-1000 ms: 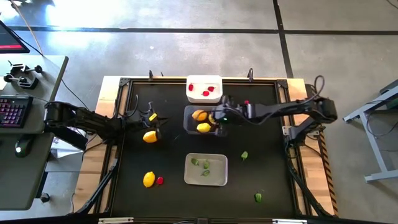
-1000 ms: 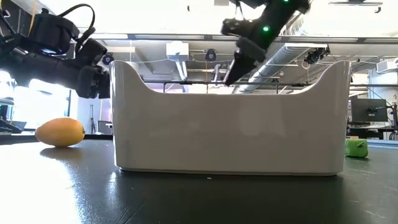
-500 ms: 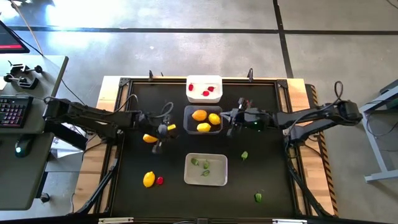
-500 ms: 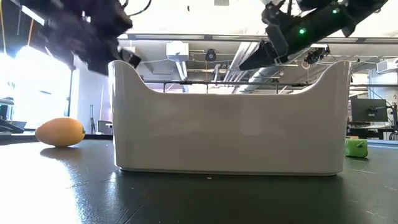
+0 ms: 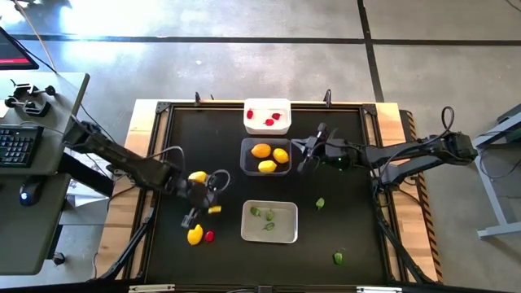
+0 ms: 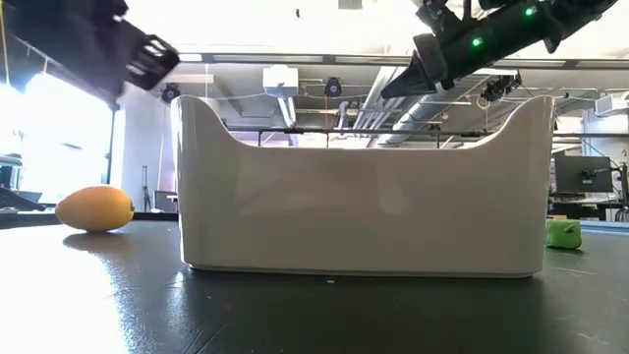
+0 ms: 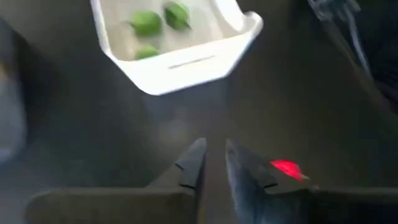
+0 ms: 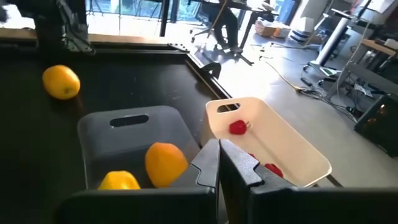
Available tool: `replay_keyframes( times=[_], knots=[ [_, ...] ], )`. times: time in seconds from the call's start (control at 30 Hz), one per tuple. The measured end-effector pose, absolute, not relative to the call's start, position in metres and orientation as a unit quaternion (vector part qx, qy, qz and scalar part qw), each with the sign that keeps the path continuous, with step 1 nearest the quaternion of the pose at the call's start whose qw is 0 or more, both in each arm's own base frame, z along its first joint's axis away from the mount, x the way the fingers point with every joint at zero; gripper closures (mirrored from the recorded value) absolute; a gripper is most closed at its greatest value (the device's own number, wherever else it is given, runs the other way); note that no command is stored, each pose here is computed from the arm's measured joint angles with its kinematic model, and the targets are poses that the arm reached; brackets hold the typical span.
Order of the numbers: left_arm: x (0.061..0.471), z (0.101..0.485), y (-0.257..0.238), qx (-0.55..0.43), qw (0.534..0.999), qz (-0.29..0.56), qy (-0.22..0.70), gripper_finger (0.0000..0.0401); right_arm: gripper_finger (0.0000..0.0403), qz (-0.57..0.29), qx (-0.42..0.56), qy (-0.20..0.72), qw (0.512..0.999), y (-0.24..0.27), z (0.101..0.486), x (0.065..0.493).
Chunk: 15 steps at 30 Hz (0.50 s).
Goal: Sort produce into baskets
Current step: Put the red chili pepper into the white bin
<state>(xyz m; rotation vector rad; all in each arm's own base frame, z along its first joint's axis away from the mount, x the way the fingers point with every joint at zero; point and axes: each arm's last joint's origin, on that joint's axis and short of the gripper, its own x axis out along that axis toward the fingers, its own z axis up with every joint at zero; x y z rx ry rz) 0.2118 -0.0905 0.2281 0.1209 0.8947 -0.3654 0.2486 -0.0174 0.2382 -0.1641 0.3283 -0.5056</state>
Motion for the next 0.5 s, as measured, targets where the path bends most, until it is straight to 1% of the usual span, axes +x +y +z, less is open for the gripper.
replay_keyframes(
  times=[0.2, 0.3, 0.5],
  knots=[
    [0.213, 0.223, -0.128, 0.035, 0.851, -0.191, 0.489, 0.0289, 0.0403, -0.247, -0.053, 0.153, 0.955, -0.013, 0.238, 0.249],
    [0.218, 0.216, -0.146, 0.047, 0.833, -0.193, 0.517, 0.0260, 0.0403, -0.236, -0.055, 0.157, 0.957, -0.006, 0.237, 0.249],
    [0.233, 0.205, -0.169, 0.066, 0.820, -0.191, 0.536, 0.0220, 0.0403, -0.257, -0.069, 0.153, 0.952, 0.008, 0.237, 0.248]
  ],
)
